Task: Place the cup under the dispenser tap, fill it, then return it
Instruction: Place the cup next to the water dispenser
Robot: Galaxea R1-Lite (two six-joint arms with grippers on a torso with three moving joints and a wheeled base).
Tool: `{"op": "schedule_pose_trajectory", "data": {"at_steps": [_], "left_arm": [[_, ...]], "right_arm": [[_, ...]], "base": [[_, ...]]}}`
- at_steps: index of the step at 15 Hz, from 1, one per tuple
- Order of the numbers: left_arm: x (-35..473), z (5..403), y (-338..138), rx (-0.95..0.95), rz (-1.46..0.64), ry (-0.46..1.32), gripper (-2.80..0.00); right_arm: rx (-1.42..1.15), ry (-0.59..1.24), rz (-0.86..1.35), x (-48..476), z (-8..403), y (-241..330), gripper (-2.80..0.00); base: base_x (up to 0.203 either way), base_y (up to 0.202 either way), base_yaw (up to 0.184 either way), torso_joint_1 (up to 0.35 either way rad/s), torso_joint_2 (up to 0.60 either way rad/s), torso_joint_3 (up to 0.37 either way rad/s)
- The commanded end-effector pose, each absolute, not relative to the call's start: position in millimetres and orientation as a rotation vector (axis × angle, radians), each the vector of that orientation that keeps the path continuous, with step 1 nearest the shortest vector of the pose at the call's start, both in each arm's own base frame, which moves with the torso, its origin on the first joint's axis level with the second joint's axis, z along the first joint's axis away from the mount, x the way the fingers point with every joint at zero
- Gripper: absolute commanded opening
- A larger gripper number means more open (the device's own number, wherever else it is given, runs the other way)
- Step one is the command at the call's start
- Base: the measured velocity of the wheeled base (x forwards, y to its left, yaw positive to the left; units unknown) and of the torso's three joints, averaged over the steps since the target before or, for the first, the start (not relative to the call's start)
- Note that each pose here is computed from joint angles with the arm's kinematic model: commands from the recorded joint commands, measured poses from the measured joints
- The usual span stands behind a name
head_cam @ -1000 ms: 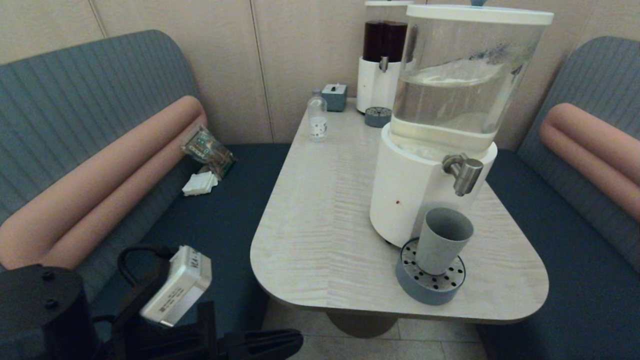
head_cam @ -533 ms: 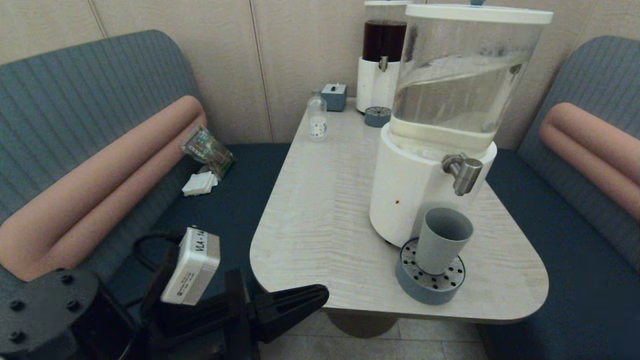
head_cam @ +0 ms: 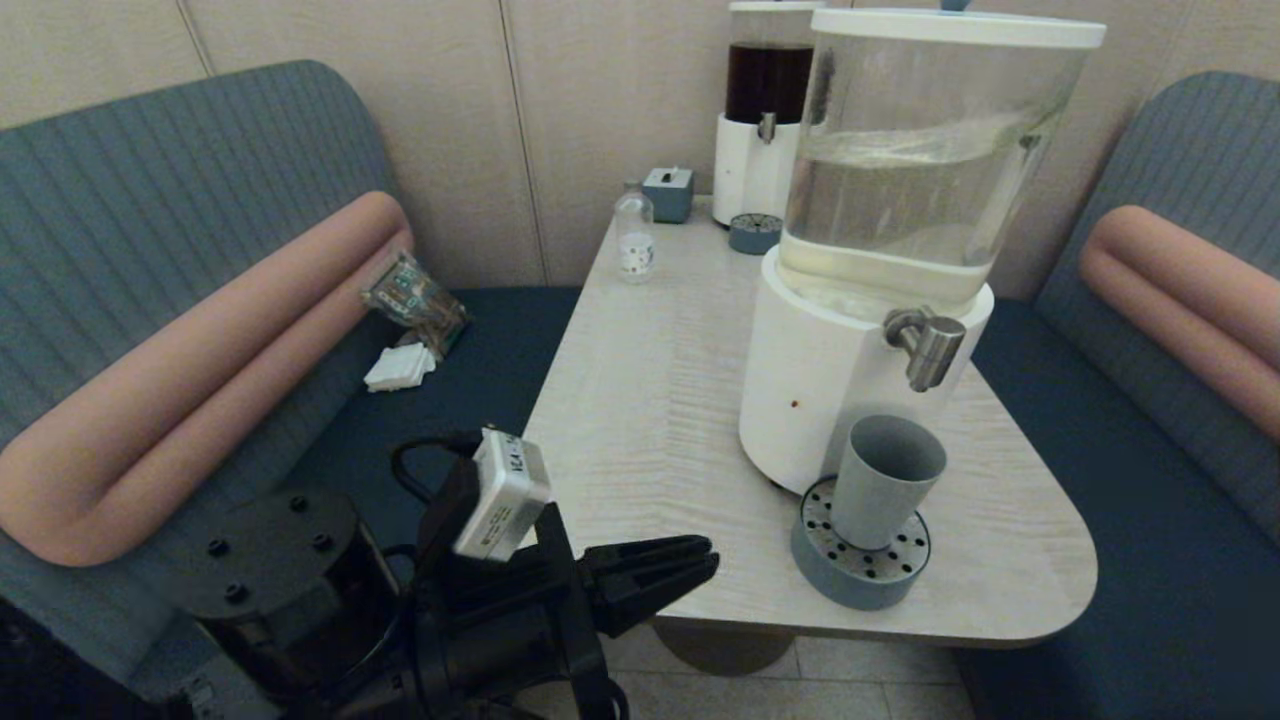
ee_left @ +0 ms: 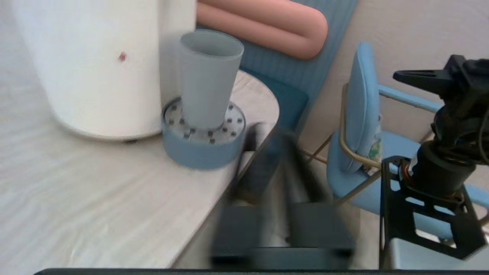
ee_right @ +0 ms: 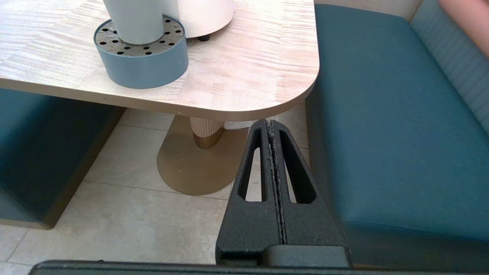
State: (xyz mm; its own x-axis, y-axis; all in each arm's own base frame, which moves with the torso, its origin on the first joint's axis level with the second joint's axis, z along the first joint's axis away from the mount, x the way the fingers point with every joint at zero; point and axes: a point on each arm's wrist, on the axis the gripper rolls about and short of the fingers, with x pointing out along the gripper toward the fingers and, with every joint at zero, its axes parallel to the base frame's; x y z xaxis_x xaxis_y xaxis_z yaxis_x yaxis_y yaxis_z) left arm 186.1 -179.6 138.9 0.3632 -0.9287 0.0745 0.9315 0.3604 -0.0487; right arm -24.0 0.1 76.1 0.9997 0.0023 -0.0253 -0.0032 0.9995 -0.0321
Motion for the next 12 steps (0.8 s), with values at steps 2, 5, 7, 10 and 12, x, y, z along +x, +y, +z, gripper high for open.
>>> {"op": "schedule_pose_trajectory", "data": {"at_steps": [2,5,7,10,12], "left_arm": [[200.5,140.3,-193.0,-0.083,-1.238,-0.072,0.0],[220.1,132.4,-207.2,-0.052,-1.283,-0.09,0.0],[231.6,118.8,-216.5,-0.035,-1.301,-0.069,0.0],[253.4,106.5,-235.9,-0.026,-1.334,-0.086,0.0],[267.6,100.3,-248.3,-0.025,-1.339,-0.108,0.0]], "right_arm": [[-0.032,0.028,0.004,-23.9,76.0,0.1,-2.8],[-0.032,0.026,0.003,-24.0,76.4,0.1,-2.8],[-0.032,0.027,0.004,-23.9,76.0,0.1,-2.8],[-0.032,0.027,0.004,-24.0,76.2,0.1,-2.8],[-0.032,0.027,0.002,-23.9,76.0,0.0,-2.8]], "base": [[0.0,0.0,0.0,0.0,0.0,0.0],[0.0,0.0,0.0,0.0,0.0,0.0],[0.0,0.0,0.0,0.0,0.0,0.0],[0.0,0.0,0.0,0.0,0.0,0.0],[0.0,0.0,0.0,0.0,0.0,0.0]]}}
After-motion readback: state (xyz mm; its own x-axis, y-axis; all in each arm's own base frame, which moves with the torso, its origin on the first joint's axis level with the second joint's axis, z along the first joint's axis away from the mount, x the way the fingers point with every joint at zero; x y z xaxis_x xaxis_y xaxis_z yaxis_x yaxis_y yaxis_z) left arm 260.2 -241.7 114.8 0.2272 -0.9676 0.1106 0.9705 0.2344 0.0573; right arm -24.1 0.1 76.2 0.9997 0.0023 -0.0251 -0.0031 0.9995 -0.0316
